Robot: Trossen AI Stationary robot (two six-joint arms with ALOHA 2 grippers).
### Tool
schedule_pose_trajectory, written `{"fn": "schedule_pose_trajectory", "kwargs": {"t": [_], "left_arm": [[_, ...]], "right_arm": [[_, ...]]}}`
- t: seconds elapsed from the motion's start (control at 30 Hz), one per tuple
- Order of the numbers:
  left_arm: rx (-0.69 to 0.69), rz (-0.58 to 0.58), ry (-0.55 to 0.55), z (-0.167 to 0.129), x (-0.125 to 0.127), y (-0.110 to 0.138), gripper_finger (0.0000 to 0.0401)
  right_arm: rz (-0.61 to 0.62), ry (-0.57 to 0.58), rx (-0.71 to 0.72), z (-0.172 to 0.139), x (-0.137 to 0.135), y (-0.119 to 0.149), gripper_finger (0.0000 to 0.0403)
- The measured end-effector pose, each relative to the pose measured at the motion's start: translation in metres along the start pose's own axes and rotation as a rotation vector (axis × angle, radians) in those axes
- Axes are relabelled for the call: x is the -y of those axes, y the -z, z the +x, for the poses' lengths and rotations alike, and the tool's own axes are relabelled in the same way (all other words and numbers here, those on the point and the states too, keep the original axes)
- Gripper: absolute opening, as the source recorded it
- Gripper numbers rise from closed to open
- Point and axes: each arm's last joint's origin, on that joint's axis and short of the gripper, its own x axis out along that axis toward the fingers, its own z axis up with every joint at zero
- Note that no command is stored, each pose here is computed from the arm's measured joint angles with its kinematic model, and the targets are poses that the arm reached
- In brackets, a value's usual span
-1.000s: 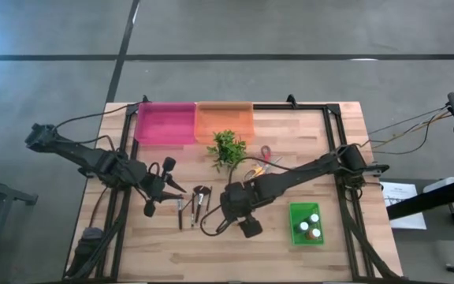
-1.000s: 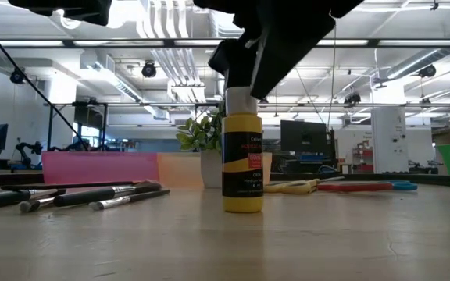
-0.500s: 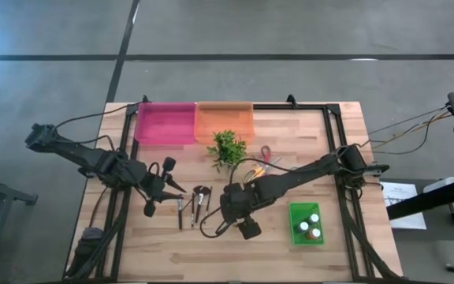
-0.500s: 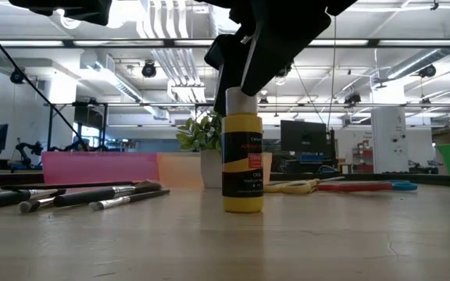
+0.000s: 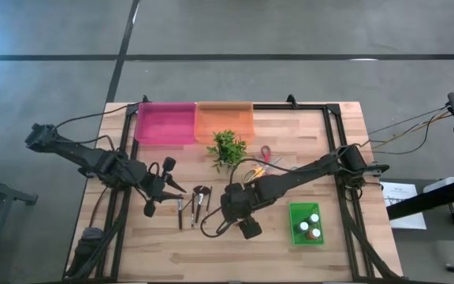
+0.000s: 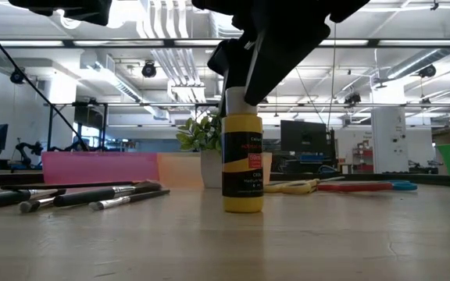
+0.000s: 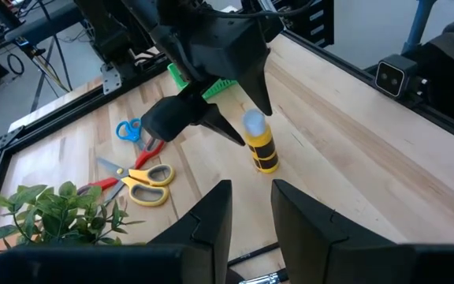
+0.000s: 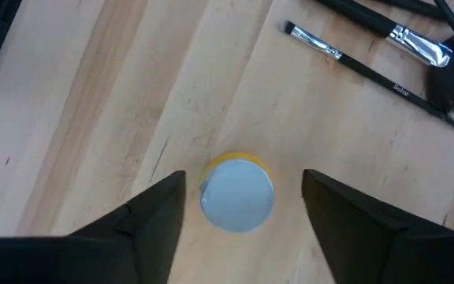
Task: Pick & Place Paint Supplies
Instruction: Put the yellow paint bottle into the green bin
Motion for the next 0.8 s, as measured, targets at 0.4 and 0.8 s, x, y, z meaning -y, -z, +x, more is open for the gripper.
{"fn": "schedule_pose_trajectory", "kwargs": {"t": [0.4, 0.8], "left_arm": [[0.0, -0.007, 0.001, 0.0, 0.0, 0.0, 0.0099], [-0.003, -0.007, 0.001, 0.0, 0.0, 0.0, 0.0099]], "right_arm": [[-0.033, -0.002, -0.001, 0.001, -0.001, 0.001, 0.0112], [-0.041, -0.01, -0.056, -0.019, -0.018, 0.004, 0.0112]]}}
